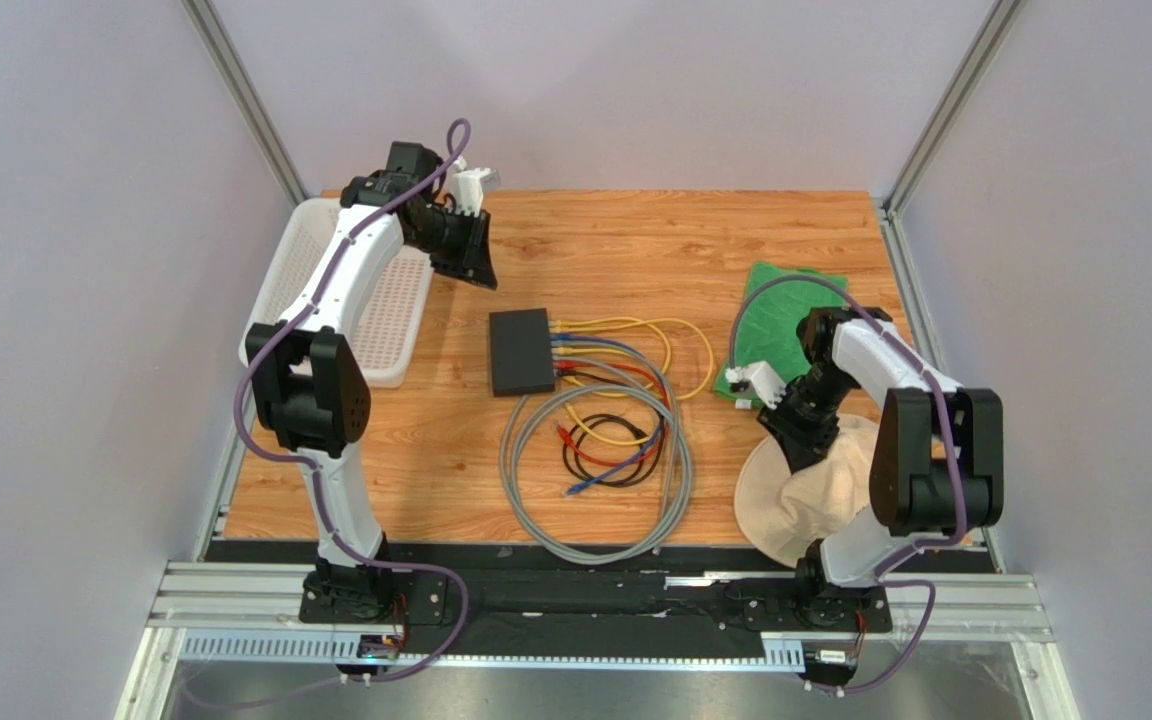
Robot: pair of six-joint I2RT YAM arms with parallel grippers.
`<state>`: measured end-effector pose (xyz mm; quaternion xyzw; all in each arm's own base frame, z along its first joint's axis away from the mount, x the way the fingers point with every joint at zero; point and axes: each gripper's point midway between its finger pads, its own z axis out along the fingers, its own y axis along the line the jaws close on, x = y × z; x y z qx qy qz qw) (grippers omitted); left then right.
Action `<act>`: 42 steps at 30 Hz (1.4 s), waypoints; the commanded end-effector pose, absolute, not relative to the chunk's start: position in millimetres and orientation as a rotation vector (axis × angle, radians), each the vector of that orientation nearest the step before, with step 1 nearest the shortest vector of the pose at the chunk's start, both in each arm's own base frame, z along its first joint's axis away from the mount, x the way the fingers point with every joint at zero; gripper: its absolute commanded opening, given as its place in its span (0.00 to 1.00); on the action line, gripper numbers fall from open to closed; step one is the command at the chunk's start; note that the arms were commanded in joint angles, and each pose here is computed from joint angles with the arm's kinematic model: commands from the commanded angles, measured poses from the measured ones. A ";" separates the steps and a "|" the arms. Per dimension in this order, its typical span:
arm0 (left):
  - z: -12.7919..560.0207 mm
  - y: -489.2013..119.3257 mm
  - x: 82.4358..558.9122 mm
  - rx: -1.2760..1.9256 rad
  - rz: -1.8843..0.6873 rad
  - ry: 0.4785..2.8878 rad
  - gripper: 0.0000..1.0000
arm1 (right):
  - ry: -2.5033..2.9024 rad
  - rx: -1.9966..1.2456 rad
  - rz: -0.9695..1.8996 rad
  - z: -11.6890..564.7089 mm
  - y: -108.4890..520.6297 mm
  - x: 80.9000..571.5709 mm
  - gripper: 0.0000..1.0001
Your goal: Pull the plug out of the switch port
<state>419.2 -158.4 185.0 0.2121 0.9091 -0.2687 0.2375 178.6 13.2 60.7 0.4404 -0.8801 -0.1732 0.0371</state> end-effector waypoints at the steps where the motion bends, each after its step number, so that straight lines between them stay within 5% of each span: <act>1: 196.7 -165.6 425.4 0.601 -0.751 2.445 0.20 | -2.866 1.303 -0.148 54.3 -32.9 242.9 0.16; 9: 175.1 -160.8 417.5 0.506 -0.737 2.522 0.23 | -3.188 1.025 0.265 119.0 -111.2 383.4 0.13; 12: 168.8 -157.6 411.4 0.508 -0.712 2.544 0.26 | -3.335 1.092 0.047 157.4 -74.4 415.9 0.15; 16: 151.3 -153.2 395.7 0.490 -0.712 2.615 0.42 | -3.437 1.175 -0.387 184.6 15.8 434.7 0.35; 20: 132.3 -153.6 384.0 0.444 -0.745 2.686 0.44 | -3.465 1.188 -0.688 183.8 90.6 448.2 0.59; 22: 121.8 -150.4 383.7 0.434 -0.723 2.721 0.52 | -3.436 1.181 -0.807 179.9 125.8 452.1 0.61; 28: 98.8 -148.0 400.3 0.418 -0.683 2.783 0.53 | -3.294 1.182 -0.986 145.7 186.8 456.7 0.63; 42: 43.9 -168.3 436.0 0.425 -0.779 2.839 0.53 | -3.304 1.096 -0.969 134.9 194.4 461.0 0.65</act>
